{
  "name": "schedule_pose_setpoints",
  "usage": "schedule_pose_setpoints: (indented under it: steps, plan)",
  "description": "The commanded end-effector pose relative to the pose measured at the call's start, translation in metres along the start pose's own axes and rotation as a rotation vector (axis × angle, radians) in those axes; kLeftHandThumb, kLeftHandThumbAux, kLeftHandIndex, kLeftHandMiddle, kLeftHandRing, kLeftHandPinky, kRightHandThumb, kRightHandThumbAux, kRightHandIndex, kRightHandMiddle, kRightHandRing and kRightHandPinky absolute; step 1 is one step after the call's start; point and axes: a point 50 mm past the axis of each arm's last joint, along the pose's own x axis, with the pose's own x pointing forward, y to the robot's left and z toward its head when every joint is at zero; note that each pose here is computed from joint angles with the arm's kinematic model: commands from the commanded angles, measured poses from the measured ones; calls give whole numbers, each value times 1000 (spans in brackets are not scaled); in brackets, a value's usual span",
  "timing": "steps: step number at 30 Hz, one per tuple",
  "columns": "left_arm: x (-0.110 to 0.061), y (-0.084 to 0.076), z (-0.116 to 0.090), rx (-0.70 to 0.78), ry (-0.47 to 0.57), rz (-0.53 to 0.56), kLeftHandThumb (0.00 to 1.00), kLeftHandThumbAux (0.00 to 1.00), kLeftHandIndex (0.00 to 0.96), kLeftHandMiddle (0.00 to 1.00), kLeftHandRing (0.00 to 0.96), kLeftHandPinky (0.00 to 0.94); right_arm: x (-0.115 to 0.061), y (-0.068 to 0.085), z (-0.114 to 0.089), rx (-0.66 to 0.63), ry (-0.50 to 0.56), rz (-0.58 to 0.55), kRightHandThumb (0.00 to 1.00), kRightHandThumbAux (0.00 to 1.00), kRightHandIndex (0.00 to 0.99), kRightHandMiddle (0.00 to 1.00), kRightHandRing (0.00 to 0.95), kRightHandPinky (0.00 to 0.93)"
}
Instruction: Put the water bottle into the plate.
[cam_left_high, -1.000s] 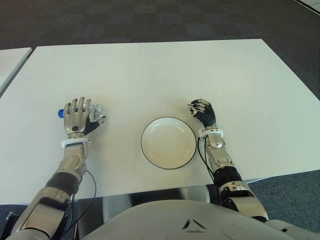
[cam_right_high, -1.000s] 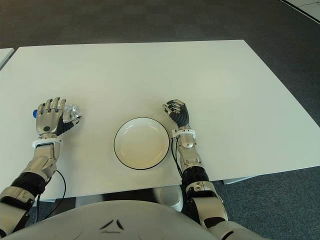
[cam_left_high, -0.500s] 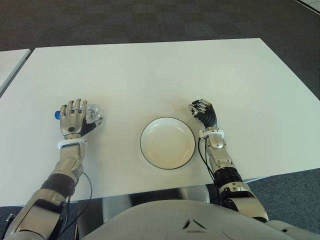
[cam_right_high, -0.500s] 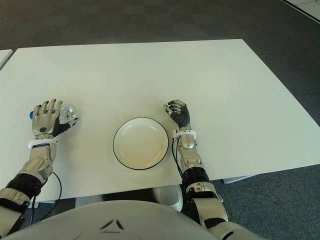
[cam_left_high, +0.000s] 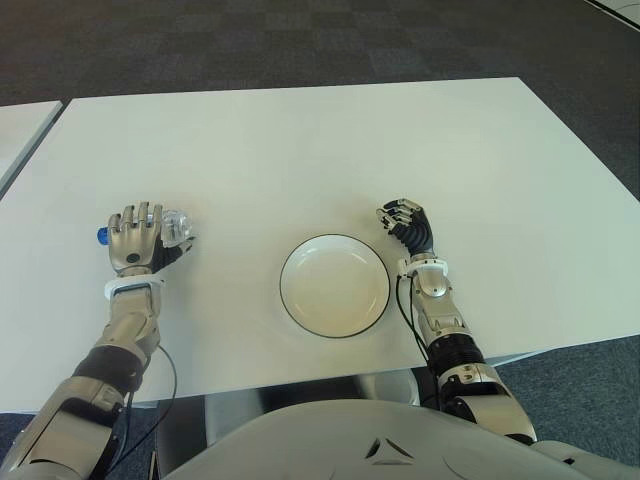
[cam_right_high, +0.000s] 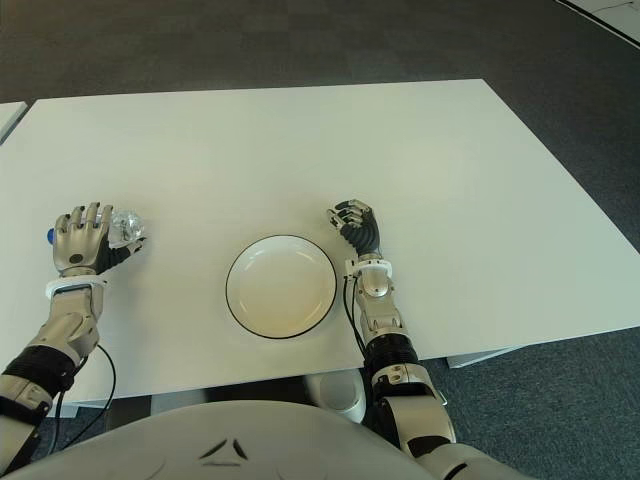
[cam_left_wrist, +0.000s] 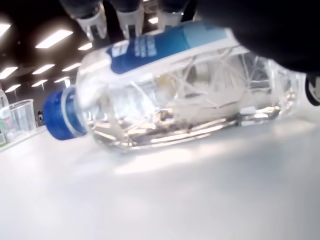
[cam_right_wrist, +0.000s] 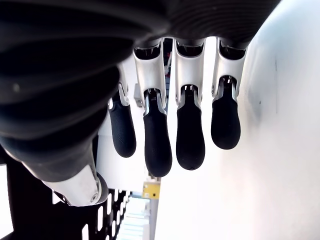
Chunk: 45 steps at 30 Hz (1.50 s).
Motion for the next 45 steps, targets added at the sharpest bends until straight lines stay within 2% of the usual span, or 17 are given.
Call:
schedule_pose_setpoints:
  steps: [1, 3, 7, 10, 11, 12, 14, 18, 22, 24, 31, 32, 33, 34, 39, 45]
  plan:
    - [-32, -52, -2, 14, -3, -321, 679, 216, 0, 0, 0, 0, -2, 1, -4, 0, 32, -5, 706, 729, 433, 599, 617, 636]
    - [-28, -63, -3, 17, 8, -346, 692, 228, 0, 0, 0, 0, -2, 1, -4, 0, 29, -4, 707, 729, 433, 599, 617, 638]
    - [-27, -61, -3, -2, 13, -353, 717, 256, 0, 0, 0, 0, -1, 1, -3, 1, 19, -1, 707, 729, 433, 602, 621, 646]
    - [-27, -66, 0, -21, 24, -363, 734, 283, 0, 0, 0, 7, -1, 0, -3, -1, 15, -1, 707, 729, 434, 603, 623, 649]
    - [-27, -68, 1, -28, 28, -365, 757, 307, 0, 0, 14, 74, -1, -1, -4, -1, 14, -1, 707, 729, 434, 603, 624, 650]
    - [-27, -68, 1, -44, 34, -363, 765, 315, 0, 0, 19, 98, -1, -1, -4, -1, 13, -2, 707, 729, 434, 603, 624, 650]
    - [-27, -68, 2, -79, 47, -357, 820, 353, 0, 0, 65, 233, -1, -1, -4, 0, 13, -3, 707, 729, 433, 602, 625, 647]
    - [-25, -65, 7, -148, 78, -351, 884, 383, 29, 63, 150, 395, -1, -2, -3, 5, 9, -5, 707, 729, 433, 602, 625, 644]
    - [-23, -60, 11, -205, 104, -349, 906, 393, 71, 141, 223, 446, -2, -2, -2, 14, 1, -7, 707, 729, 433, 603, 625, 646]
    - [-24, -61, 10, -226, 115, -350, 903, 408, 143, 202, 294, 467, -2, -3, -2, 18, -4, -8, 706, 729, 433, 603, 625, 647]
    - [-24, -58, 10, -273, 114, -315, 892, 445, 289, 339, 454, 529, -2, -4, -2, 24, -11, -12, 706, 729, 433, 606, 626, 650]
    - [-24, -58, 10, -280, 113, -308, 931, 511, 330, 371, 476, 556, -2, -4, -2, 26, -12, -12, 706, 729, 433, 607, 627, 649]
    - [-23, -58, 10, -287, 112, -299, 944, 534, 344, 383, 484, 566, -2, -4, -2, 28, -13, -13, 706, 729, 433, 607, 627, 649]
    - [-23, -58, 9, -290, 111, -294, 943, 594, 350, 437, 518, 596, -2, -4, -2, 29, -13, -13, 705, 729, 433, 608, 628, 647]
    - [-23, -61, 7, -310, 104, -268, 946, 642, 370, 488, 556, 680, -2, -4, -2, 31, -13, -11, 705, 729, 433, 607, 626, 642]
    - [-25, -65, 4, -366, 80, -216, 949, 648, 383, 504, 543, 750, -2, -4, -2, 31, -13, -12, 705, 729, 433, 605, 625, 645]
